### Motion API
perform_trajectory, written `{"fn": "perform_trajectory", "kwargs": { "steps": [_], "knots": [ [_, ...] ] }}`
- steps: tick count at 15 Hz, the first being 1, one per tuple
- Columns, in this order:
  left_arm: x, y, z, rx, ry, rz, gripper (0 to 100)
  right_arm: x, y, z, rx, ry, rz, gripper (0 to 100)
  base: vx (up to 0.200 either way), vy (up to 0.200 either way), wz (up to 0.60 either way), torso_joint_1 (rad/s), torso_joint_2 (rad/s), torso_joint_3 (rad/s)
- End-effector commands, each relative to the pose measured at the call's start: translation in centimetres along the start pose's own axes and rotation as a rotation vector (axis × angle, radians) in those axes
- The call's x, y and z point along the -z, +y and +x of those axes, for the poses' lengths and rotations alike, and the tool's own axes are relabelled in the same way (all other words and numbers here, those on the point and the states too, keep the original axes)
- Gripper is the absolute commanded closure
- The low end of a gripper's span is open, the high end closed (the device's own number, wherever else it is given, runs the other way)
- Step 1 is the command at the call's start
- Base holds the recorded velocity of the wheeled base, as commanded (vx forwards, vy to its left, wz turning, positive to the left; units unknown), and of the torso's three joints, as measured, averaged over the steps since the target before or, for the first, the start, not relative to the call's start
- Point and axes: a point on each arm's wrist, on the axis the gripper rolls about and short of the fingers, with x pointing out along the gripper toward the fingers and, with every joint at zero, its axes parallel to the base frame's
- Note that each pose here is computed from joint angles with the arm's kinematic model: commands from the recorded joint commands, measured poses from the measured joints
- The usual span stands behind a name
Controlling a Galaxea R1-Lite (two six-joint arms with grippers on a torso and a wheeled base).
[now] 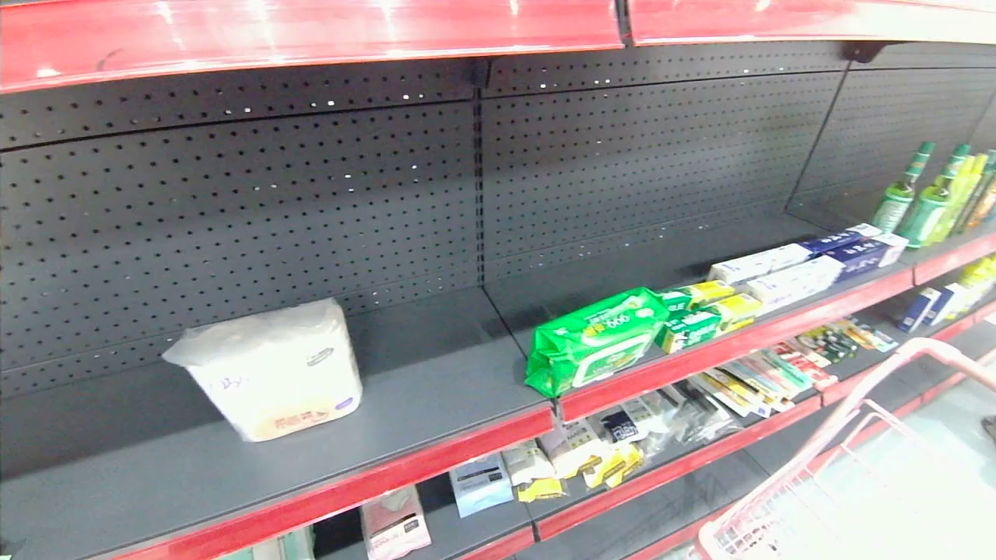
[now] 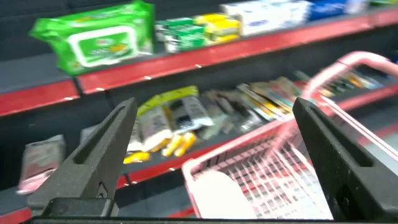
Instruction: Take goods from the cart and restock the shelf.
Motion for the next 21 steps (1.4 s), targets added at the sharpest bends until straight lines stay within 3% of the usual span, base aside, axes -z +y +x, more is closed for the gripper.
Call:
{"fn": "perform_trajectory", "kwargs": {
  "steps": [1, 8, 9, 10, 11, 12, 14, 15, 16, 18, 20, 21],
  "knots": [
    [0.0, 0.0, 0.0, 0.0, 0.001, 0.0, 0, 0.0, 0.0, 0.0, -0.001, 0.001, 0.0, 0, 0.0, 0.0, 0.0, 0.0, 0.0, 0.0],
    [0.0, 0.0, 0.0, 0.0, 0.001, 0.0, 0, 0.0, 0.0, 0.0, -0.003, -0.004, 0.018, 0, 0.0, 0.0, 0.0, 0.0, 0.0, 0.0],
    [0.0, 0.0, 0.0, 0.0, 0.001, 0.0, 0, -1.3, 0.0, -0.2, -0.005, -0.033, 0.016, 0, 0.0, 0.0, 0.0, 0.0, 0.0, 0.0],
    [0.0, 0.0, 0.0, 0.0, 0.001, 0.0, 0, -6.8, 0.0, 0.7, -0.003, -0.018, 0.068, 0, 0.0, 0.0, 0.0, 0.0, 0.0, 0.0],
    [0.0, 0.0, 0.0, 0.0, 0.002, 0.0, 0, -11.6, 0.1, 2.5, -0.015, -0.002, 0.202, 0, 0.0, 0.0, 0.0, 0.0, 0.0, 0.0],
    [0.0, 0.0, 0.0, 0.0, 0.002, 0.0, 0, -15.4, 0.2, 4.8, -0.04, 0.024, 0.239, 0, 0.0, 0.0, 0.0, 0.0, 0.0, 0.0],
    [0.0, 0.0, 0.0, 0.0, 0.002, 0.0, 0, -16.2, 0.3, 7.0, -0.009, 0.086, 0.179, 0, 0.0, 0.0, 0.0, 0.0, 0.0, 0.0],
    [0.0, 0.0, 0.0, 0.0, 0.001, 0.0, 0, -14.9, -0.4, 11.4, 0.165, 0.272, -0.086, 0, 0.0, 0.0, 0.0, 0.0, 0.0, 0.0],
    [0.0, 0.0, 0.0, 0.0, 0.002, 0.0, 0, -14.2, -0.5, 12.6, 0.163, 0.332, -0.095, 0, 0.0, 0.0, 0.0, 0.0, 0.0, 0.0],
    [0.0, 0.0, 0.0, 0.0, 0.002, 0.002, 0, -9.4, 0.8, 14.5, 0.003, 0.581, -0.164, 0, 0.0, 0.0, 0.0, 0.0, 0.0, 0.0],
    [0.0, 0.0, 0.0, 0.003, 0.002, 0.002, 0, -6.8, 1.3, 14.7, -0.064, 0.704, -0.195, 0, 0.0, 0.0, 0.0, 0.0, 0.0, 0.0],
    [0.0, 0.0, 0.0, 0.003, 0.002, 0.002, 0, -4.3, 1.5, 15.0, -0.104, 0.841, -0.225, 0, 0.0, 0.0, 0.0, 0.0, 0.0, 0.0]
  ]
}}
